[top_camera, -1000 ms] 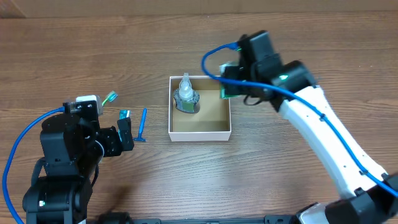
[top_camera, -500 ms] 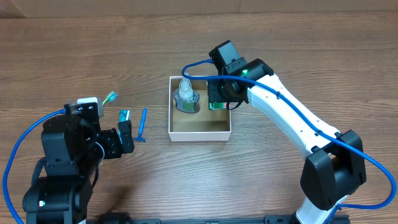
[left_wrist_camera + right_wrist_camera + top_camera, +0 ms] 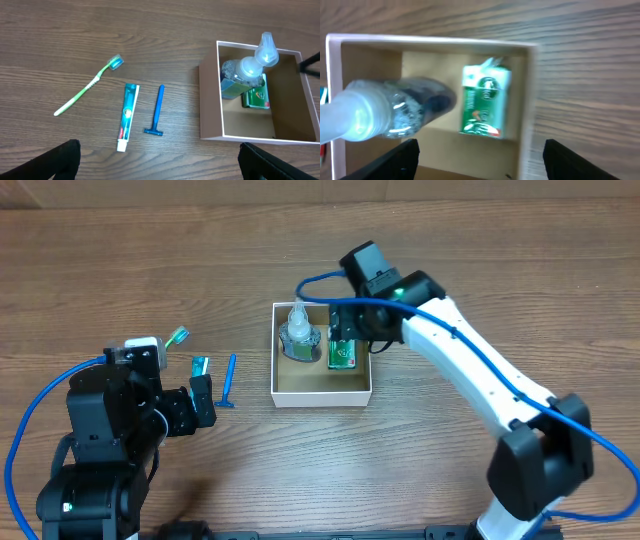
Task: Pack container
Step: 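Place the soap bar into the box beside the bottle, right gripper, then reach the left gripper down and grasp the teal toothpaste tube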
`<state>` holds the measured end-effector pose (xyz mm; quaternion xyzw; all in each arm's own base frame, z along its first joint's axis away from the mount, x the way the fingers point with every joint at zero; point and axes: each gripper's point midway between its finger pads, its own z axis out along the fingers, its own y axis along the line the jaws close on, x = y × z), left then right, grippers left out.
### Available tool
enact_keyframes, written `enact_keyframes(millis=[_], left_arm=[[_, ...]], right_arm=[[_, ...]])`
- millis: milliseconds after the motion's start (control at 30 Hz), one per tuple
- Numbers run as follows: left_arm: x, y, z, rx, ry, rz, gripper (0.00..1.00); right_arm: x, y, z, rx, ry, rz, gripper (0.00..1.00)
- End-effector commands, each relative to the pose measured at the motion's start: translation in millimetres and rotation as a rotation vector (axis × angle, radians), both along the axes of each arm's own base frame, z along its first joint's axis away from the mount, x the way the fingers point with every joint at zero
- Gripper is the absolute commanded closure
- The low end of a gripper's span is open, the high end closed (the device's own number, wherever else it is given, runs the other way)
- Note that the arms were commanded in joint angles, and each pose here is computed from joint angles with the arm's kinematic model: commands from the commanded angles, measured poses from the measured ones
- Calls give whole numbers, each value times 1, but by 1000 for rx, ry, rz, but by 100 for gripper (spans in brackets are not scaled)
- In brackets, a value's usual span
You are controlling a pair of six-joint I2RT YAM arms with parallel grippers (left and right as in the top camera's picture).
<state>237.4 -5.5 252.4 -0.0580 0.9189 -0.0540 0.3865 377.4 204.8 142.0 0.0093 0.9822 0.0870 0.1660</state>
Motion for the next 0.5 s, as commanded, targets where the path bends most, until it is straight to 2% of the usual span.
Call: enact_keyframes(millis=[0,100,200,267,467], left_arm=[[2,1,10,-8,-27,15,0],[3,1,10,-9,-29,13,0],[7,4,-3,-15,45,39,0],[12,9,-23,-6,148,68,0],[38,12,-86,3,400,73,0]], right_arm=[[17,-69,80,18,-185,-298,15],[6,-125,101,22,-188,-450,0],[-11,-178,105,-11,-145,-572,0],[-22,-205,100,-54,-100,-601,0],[-38,-235,87,-96,-22,-651,0]])
